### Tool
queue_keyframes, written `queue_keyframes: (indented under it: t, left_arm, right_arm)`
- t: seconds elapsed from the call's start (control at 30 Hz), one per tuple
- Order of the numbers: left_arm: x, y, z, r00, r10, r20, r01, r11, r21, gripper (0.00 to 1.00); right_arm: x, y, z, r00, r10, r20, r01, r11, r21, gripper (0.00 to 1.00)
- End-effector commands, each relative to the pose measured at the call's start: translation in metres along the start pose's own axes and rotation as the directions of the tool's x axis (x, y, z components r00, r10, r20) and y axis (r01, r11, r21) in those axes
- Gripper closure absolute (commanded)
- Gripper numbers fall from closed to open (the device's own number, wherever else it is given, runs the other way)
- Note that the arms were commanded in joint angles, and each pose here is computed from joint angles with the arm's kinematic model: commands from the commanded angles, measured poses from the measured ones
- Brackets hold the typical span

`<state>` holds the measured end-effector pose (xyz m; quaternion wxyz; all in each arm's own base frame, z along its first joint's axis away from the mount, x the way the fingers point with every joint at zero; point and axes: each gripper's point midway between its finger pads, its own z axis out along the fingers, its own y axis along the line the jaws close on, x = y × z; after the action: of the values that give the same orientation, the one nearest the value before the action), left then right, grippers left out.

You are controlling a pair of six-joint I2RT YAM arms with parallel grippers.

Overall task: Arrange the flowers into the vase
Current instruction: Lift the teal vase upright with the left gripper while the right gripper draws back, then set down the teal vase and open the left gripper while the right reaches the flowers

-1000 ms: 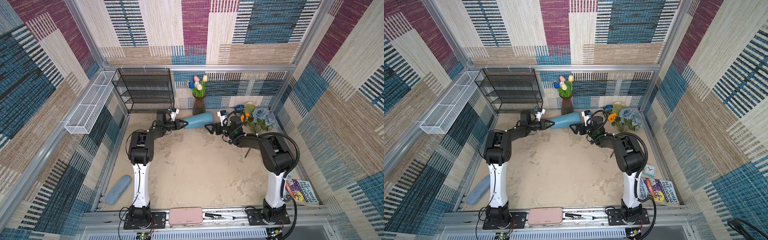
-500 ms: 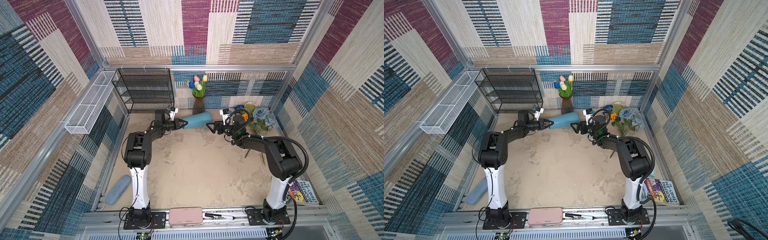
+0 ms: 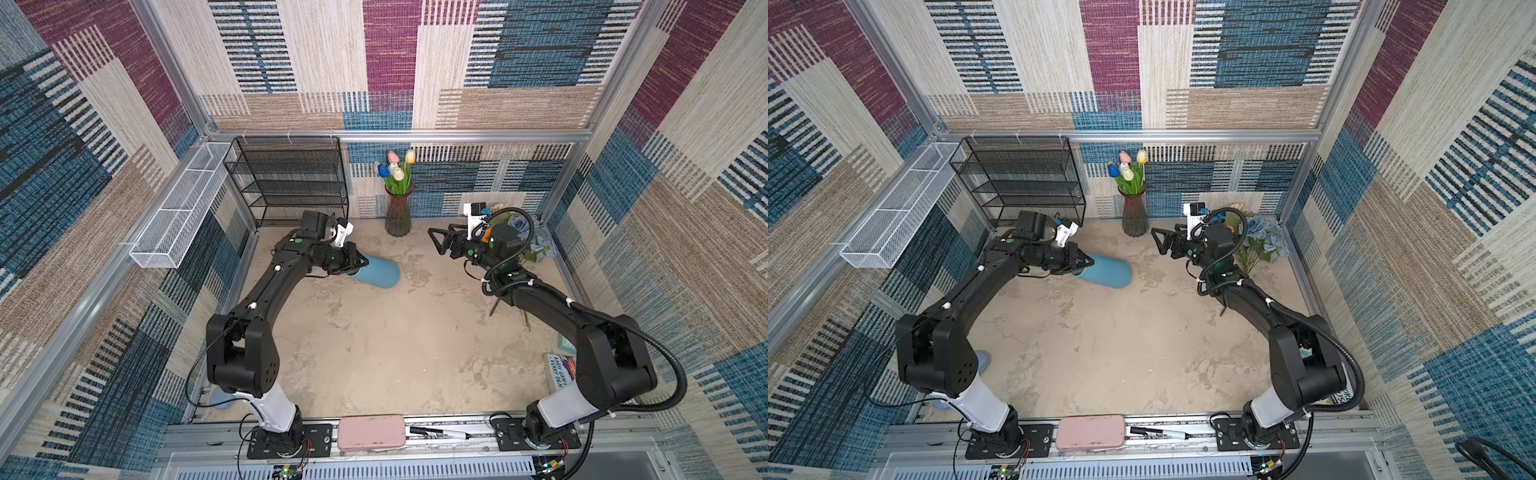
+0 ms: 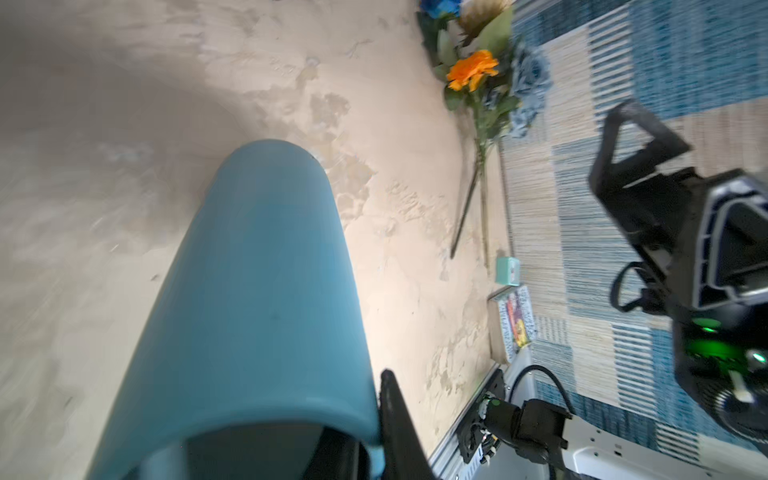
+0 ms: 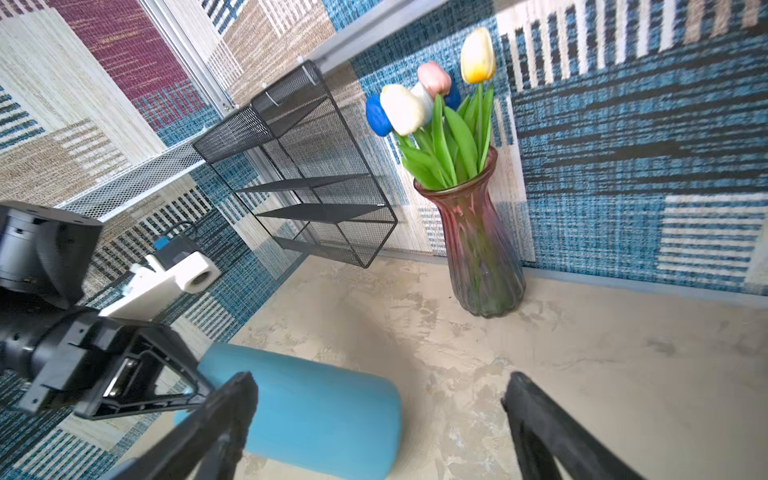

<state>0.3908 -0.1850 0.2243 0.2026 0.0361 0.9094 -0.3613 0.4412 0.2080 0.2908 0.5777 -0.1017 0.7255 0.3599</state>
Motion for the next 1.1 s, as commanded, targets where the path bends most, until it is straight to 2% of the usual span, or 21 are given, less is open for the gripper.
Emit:
queue_keyframes:
  t: [0.0, 0.17, 0.37, 0.53, 0.67, 1.07]
  left_arm:
    - [0.018, 0.001, -0.034, 0.998, 0.043, -0.053, -0.055, 0.969, -0.242, 1.0]
    - [0.033, -0.024, -0.042, 0.977, 0.087, -0.195, -0.158, 0.909, -0.386, 1.0]
    - [0.04, -0.073, -0.008, 0.921, 0.217, -0.323, -0.349, 0.829, -0.437, 1.0]
    - [0.043, -0.107, 0.03, 0.879, 0.286, -0.381, -0.428, 0.825, -0.369, 1.0]
    - [0.051, -0.107, 0.058, 0.864, 0.278, -0.42, -0.431, 0.84, -0.329, 1.0]
    - [0.051, -0.1, 0.081, 0.84, 0.306, -0.447, -0.467, 0.829, -0.309, 0.99]
  right_arm:
    - [-0.009, -0.002, -0.013, 0.999, -0.017, 0.041, 0.015, 0.998, 0.054, 0.03]
    - [-0.014, -0.002, -0.027, 0.997, -0.043, 0.057, 0.038, 0.995, 0.091, 0.02]
    - [-0.031, -0.018, -0.042, 0.994, -0.071, 0.081, 0.05, 0.97, 0.238, 0.02]
    - [-0.044, -0.03, -0.05, 0.992, -0.077, 0.097, 0.04, 0.943, 0.331, 0.02]
    - [-0.046, -0.039, -0.052, 0.992, -0.073, 0.098, 0.033, 0.931, 0.363, 0.02]
    - [-0.042, -0.043, -0.051, 0.993, -0.063, 0.098, 0.025, 0.936, 0.352, 0.01]
